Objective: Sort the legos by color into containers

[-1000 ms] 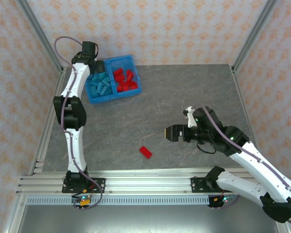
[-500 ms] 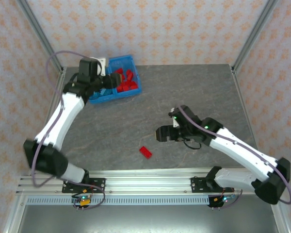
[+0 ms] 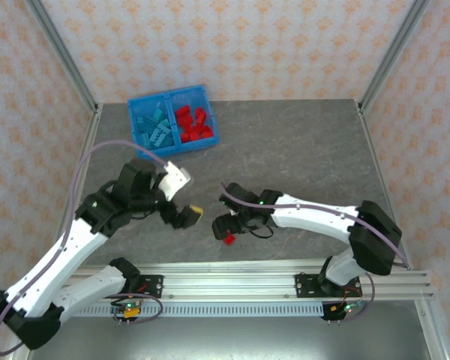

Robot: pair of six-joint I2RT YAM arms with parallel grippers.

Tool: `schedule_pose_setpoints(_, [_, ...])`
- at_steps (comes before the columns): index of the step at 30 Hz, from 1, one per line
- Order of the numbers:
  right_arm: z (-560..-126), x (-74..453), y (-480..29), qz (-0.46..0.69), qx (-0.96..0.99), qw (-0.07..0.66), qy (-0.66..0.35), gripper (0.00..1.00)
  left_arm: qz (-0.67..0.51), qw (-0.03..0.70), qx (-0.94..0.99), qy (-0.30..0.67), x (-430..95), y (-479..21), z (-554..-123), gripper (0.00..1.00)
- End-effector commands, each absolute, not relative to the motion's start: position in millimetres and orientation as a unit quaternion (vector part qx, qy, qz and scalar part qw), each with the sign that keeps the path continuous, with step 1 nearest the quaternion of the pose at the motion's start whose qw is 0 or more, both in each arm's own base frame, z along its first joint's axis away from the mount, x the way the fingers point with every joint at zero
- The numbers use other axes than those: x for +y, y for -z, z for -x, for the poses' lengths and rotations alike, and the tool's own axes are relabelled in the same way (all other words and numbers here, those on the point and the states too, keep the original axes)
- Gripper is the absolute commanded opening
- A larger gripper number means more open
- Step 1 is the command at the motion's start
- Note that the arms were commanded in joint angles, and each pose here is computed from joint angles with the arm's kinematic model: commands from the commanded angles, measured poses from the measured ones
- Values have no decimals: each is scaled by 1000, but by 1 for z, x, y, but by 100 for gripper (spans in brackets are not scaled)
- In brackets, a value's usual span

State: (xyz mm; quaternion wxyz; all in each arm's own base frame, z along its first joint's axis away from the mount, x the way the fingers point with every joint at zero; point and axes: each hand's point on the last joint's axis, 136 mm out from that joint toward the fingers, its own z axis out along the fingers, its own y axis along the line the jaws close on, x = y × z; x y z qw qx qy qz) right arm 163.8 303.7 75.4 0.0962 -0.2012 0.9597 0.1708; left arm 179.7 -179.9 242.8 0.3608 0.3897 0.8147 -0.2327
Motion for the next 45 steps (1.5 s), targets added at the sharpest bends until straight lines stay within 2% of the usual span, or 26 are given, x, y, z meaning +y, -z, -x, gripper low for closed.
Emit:
schedule_pose_setpoints(1, [-170,312,-60,221,958,113,-142,91,-481,336,774,238,-172,-223,-137,99])
schedule_pose_setpoints(6, [-165,320,-39,236,960,96,-119,87,-561,267,749,231,-155,-192,-97,98])
schedule_pose_setpoints(10, [-168,316,-31,236,962,97,-98,80,-574,256,744,227,-152,-187,-92,98])
schedule_pose_setpoints(18, [-168,308,-23,213,968,100,-88,50,-575,261,745,213,-152,-181,-99,99])
schedule_pose_setpoints(20, [-168,309,-30,209,967,108,-100,39,-581,267,738,215,-153,-183,-99,99])
schedule_pose_setpoints(23, [-172,313,-51,197,963,128,-128,31,-592,277,725,215,-155,-186,-100,99])
schedule_pose_setpoints(25, [-179,316,-72,184,959,144,-158,30,-591,299,719,210,-158,-192,-105,99])
schedule_pose_setpoints(30, [-214,316,-147,139,936,218,-237,30,-563,408,684,222,-176,-223,-127,100])
schedule_pose_setpoints(34, [-264,306,-192,101,918,286,-255,32,-531,485,659,221,-187,-238,-150,100])
schedule_pose_setpoints(38, [-316,305,-222,67,908,328,-251,32,-404,555,700,197,-180,-264,-197,100])
schedule_pose_setpoints(40, [-343,313,-233,61,903,347,-247,32,-293,576,745,165,-157,-274,-225,100])
schedule_pose_setpoints(43, [-382,333,-244,60,896,366,-244,32,-148,562,806,113,-118,-273,-245,100])
schedule_pose_setpoints(45, [-408,348,-243,73,892,381,-231,32,-110,538,831,85,-103,-266,-246,100])
